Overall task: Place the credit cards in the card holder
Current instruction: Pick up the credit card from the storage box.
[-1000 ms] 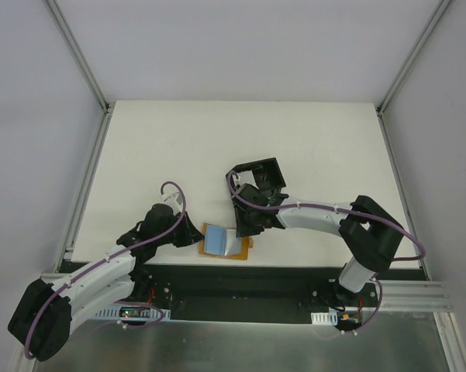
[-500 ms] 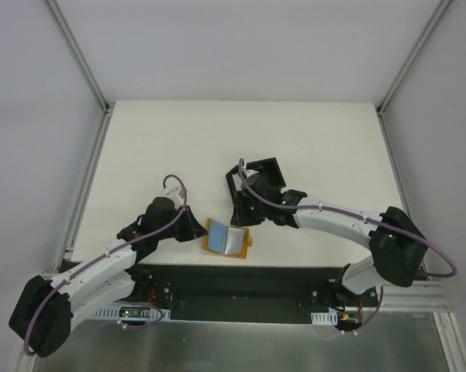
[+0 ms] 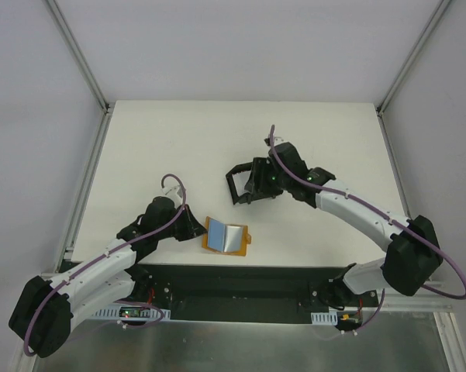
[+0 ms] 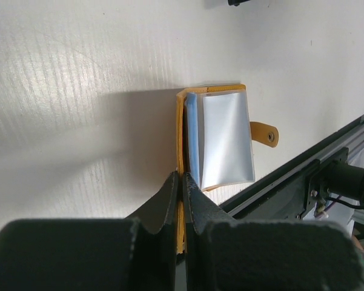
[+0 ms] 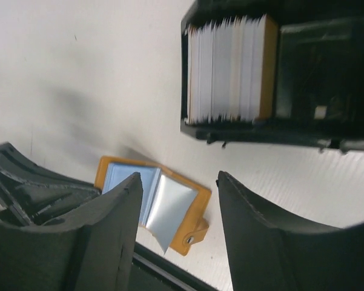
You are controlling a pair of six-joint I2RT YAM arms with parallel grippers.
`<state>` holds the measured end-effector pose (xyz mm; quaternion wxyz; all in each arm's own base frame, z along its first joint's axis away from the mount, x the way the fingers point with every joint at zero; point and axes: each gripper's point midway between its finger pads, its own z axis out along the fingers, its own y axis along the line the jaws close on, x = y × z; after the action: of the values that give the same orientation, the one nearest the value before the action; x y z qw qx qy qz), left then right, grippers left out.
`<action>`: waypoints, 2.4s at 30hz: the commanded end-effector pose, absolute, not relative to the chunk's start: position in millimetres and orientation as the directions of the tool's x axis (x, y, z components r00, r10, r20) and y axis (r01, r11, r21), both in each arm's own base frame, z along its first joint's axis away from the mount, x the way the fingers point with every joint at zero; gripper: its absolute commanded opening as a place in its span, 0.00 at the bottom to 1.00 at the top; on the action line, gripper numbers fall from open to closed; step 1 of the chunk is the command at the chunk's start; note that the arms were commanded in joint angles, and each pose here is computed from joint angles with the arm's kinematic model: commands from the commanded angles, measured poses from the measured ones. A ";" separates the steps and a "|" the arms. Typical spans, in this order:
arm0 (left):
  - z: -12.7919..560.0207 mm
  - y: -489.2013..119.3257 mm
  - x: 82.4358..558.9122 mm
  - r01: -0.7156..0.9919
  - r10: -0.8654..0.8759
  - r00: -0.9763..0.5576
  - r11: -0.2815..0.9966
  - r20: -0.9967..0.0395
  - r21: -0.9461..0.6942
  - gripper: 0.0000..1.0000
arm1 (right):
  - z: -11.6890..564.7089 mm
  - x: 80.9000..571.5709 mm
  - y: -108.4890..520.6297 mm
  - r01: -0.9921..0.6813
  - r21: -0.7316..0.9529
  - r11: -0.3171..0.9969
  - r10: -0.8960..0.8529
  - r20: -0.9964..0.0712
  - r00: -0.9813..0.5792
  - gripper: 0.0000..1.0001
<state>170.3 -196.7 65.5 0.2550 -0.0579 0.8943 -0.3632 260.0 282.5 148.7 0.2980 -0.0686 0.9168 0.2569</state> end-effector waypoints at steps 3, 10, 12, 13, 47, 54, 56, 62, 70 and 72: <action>79.6 -194.4 183.6 0.059 -0.353 -0.826 0.721 -0.440 -0.690 0.00 | 171.5 308.1 271.0 -0.295 0.400 0.867 0.025 -0.628 -0.778 0.65; 78.7 -191.1 186.7 0.031 -0.384 -0.812 0.723 -0.439 -0.690 0.00 | 144.6 345.0 277.5 -0.300 0.403 0.864 -0.019 -0.570 -0.822 0.71; 79.6 -190.2 187.6 0.030 -0.390 -0.806 0.723 -0.444 -0.690 0.00 | 135.0 352.1 281.8 -0.321 0.403 0.857 -0.043 -0.565 -0.824 0.72; 78.8 -189.4 188.1 0.026 -0.393 -0.804 0.725 -0.445 -0.688 0.00 | 131.3 355.8 283.7 -0.318 0.406 0.857 -0.044 -0.557 -0.829 0.72; 61.3 -185.1 184.7 -0.005 -0.378 -0.822 0.753 -0.426 -0.658 0.00 | 104.2 357.4 305.0 -0.329 0.547 0.770 -0.044 -0.469 -0.882 0.58; 59.9 -184.5 184.2 -0.008 -0.378 -0.823 0.755 -0.425 -0.656 0.00 | 99.9 356.3 299.4 -0.308 0.535 0.787 -0.034 -0.460 -0.887 0.53; 59.2 -184.4 184.1 -0.008 -0.376 -0.824 0.756 -0.425 -0.654 0.00 | 99.7 356.4 297.9 -0.305 0.538 0.786 -0.032 -0.457 -0.889 0.45; 56.0 -183.7 183.4 -0.017 -0.375 -0.827 0.761 -0.418 -0.649 0.00 | 102.6 356.5 296.4 -0.303 0.540 0.785 -0.025 -0.462 -0.887 0.40; 54.0 -183.9 183.9 -0.017 -0.371 -0.830 0.764 -0.417 -0.645 0.00 | 109.6 356.5 296.9 -0.308 0.550 0.776 -0.020 -0.467 -0.884 0.37; 54.2 -184.8 183.9 -0.015 -0.368 -0.832 0.763 -0.415 -0.646 0.00 | 111.0 357.3 295.5 -0.305 0.550 0.777 -0.015 -0.469 -0.883 0.37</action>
<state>180.6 -187.6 57.2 0.2654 -0.0997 0.8988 -0.3342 354.0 290.7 73.1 0.1920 -0.0815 0.9331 0.2931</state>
